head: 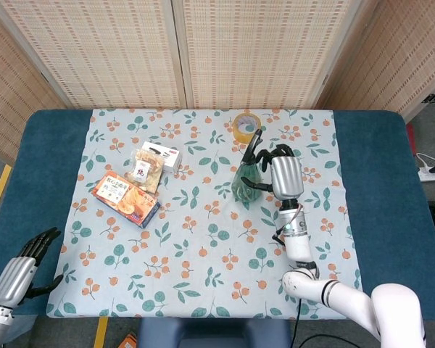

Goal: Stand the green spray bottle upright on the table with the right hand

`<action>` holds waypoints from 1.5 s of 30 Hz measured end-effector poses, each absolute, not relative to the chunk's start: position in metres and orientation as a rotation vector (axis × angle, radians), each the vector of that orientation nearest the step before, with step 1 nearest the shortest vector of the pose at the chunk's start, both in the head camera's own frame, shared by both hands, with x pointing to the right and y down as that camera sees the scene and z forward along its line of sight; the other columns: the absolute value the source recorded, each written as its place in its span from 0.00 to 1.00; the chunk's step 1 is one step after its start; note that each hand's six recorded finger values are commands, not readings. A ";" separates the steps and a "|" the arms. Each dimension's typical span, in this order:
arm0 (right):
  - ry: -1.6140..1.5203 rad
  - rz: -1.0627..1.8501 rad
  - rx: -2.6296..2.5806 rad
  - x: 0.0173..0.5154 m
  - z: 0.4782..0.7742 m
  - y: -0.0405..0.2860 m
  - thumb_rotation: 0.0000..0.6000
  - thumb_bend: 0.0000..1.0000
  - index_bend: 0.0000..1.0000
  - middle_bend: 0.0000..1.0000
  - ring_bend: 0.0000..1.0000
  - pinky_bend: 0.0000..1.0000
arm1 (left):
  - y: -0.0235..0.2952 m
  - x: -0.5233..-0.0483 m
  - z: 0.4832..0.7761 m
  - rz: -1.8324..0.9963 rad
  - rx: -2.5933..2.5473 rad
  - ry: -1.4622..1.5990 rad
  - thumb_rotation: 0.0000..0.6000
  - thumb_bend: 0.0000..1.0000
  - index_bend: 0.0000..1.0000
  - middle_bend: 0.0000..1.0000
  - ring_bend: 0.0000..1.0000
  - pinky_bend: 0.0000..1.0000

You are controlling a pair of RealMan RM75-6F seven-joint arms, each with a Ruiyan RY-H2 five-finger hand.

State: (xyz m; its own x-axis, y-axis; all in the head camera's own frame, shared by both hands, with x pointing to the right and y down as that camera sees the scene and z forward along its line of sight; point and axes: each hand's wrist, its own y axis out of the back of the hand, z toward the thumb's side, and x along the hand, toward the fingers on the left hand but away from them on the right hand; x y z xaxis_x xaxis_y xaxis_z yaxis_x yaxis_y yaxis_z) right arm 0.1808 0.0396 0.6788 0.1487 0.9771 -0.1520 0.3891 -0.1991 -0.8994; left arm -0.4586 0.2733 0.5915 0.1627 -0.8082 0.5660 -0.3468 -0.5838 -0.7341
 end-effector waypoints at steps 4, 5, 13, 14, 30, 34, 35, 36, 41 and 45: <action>-1.321 1.019 -1.711 0.181 0.679 0.042 1.00 0.07 0.86 0.66 0.45 0.26 | 0.273 -0.458 0.591 -1.409 -2.008 1.091 1.00 0.27 0.00 0.00 0.00 0.09; -1.319 1.019 -1.713 0.182 0.679 0.043 1.00 0.07 0.85 0.66 0.45 0.26 | 0.273 -0.458 0.591 -1.408 -2.009 1.092 1.00 0.27 0.00 0.00 0.00 0.09; -1.312 1.014 -1.724 0.185 0.679 0.046 1.00 0.04 0.72 0.66 0.39 0.24 | 0.273 -0.458 0.592 -1.408 -2.012 1.094 1.00 0.27 0.00 0.00 0.00 0.09; -1.313 1.014 -1.725 0.186 0.678 0.047 1.00 0.02 0.70 0.66 0.38 0.23 | 0.273 -0.458 0.592 -1.408 -2.012 1.094 1.00 0.27 0.00 0.00 0.00 0.09; -1.307 1.021 -1.767 0.198 0.678 0.052 1.00 0.00 0.56 0.57 0.29 0.21 | 0.273 -0.457 0.592 -1.411 -2.009 1.094 1.00 0.27 0.00 0.00 0.00 0.09; -1.305 1.023 -1.774 0.199 0.678 0.052 1.00 0.00 0.55 0.55 0.28 0.20 | 0.273 -0.458 0.592 -1.413 -2.009 1.095 1.00 0.27 0.00 0.00 0.00 0.09; -1.304 1.023 -1.773 0.199 0.678 0.052 1.00 0.00 0.55 0.55 0.28 0.20 | 0.273 -0.458 0.592 -1.413 -2.009 1.096 1.00 0.27 0.00 0.00 0.00 0.09; -1.304 1.023 -1.773 0.199 0.678 0.052 1.00 0.00 0.55 0.55 0.27 0.20 | 0.273 -0.458 0.592 -1.413 -2.009 1.096 1.00 0.27 0.00 0.00 0.00 0.09; -1.306 1.029 -1.772 0.199 0.678 0.051 1.00 0.00 0.54 0.55 0.27 0.20 | 0.273 -0.458 0.592 -1.413 -2.010 1.095 1.00 0.27 0.00 0.00 0.00 0.09; -1.310 1.035 -1.768 0.201 0.678 0.049 1.00 0.00 0.54 0.55 0.27 0.19 | 0.273 -0.458 0.592 -1.414 -2.011 1.094 1.00 0.27 0.00 0.00 0.00 0.09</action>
